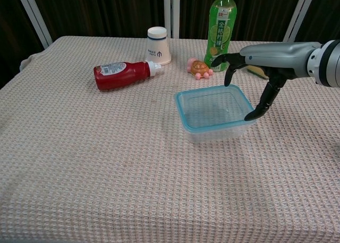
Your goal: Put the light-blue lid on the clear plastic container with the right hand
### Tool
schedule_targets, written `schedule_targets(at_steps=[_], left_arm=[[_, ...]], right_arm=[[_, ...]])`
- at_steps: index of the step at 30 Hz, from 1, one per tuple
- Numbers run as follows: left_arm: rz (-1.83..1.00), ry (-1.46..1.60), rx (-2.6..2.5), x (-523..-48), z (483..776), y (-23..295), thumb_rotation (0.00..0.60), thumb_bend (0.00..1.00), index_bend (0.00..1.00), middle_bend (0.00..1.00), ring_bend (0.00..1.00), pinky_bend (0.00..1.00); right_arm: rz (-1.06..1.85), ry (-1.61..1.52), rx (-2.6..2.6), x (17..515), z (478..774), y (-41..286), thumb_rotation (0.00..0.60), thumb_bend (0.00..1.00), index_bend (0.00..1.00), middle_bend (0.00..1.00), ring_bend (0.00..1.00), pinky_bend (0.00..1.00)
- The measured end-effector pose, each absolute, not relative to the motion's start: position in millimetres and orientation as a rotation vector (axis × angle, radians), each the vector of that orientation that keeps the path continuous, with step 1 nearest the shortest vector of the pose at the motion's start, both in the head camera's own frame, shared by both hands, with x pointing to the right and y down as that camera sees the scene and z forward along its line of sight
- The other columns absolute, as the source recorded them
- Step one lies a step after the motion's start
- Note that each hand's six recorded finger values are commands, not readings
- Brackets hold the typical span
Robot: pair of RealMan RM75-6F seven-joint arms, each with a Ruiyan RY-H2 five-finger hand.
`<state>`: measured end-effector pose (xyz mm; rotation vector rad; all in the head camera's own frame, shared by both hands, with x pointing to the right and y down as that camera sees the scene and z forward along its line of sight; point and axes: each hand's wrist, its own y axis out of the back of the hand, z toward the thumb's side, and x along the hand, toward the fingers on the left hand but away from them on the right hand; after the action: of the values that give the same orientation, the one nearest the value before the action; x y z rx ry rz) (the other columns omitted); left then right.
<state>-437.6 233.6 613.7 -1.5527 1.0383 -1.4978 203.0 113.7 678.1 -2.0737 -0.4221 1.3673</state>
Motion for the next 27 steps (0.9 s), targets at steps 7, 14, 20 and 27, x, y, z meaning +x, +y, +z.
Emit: schedule_targets(at_steps=[7,14,20,27], left_arm=[[-1.495,1.034,-1.559,-435.8,615.6,232.7,0.600,0.06,0.12,0.05,0.00,0.00],[-1.500,1.033,-1.562,-436.2,617.2,232.8,0.600,0.06,0.12,0.05,0.00,0.00],[-1.500,1.033,-1.566,-436.5,618.7,233.0,0.600,0.06,0.12,0.05,0.00,0.00],[-1.497,1.039,-1.566,-437.5,618.6,233.4,0.600,0.06,0.12,0.05,0.00,0.00]], right_arm=[[1.383,-0.417,-2.077,207.4,684.0,116.5,0.600,0.00,0.00,0.24,0.00,0.00],[1.388,-0.399,-2.076,206.2,690.1,120.0,0.600,0.00,0.00,0.24,0.00,0.00],[1.400,-0.381,-2.072,207.4,695.1,126.0,0.600,0.00,0.00,0.24,0.00,0.00],[1.341,-0.421,-2.058,205.2,682.6,126.4,0.600,0.00,0.00,0.24,0.00,0.00]])
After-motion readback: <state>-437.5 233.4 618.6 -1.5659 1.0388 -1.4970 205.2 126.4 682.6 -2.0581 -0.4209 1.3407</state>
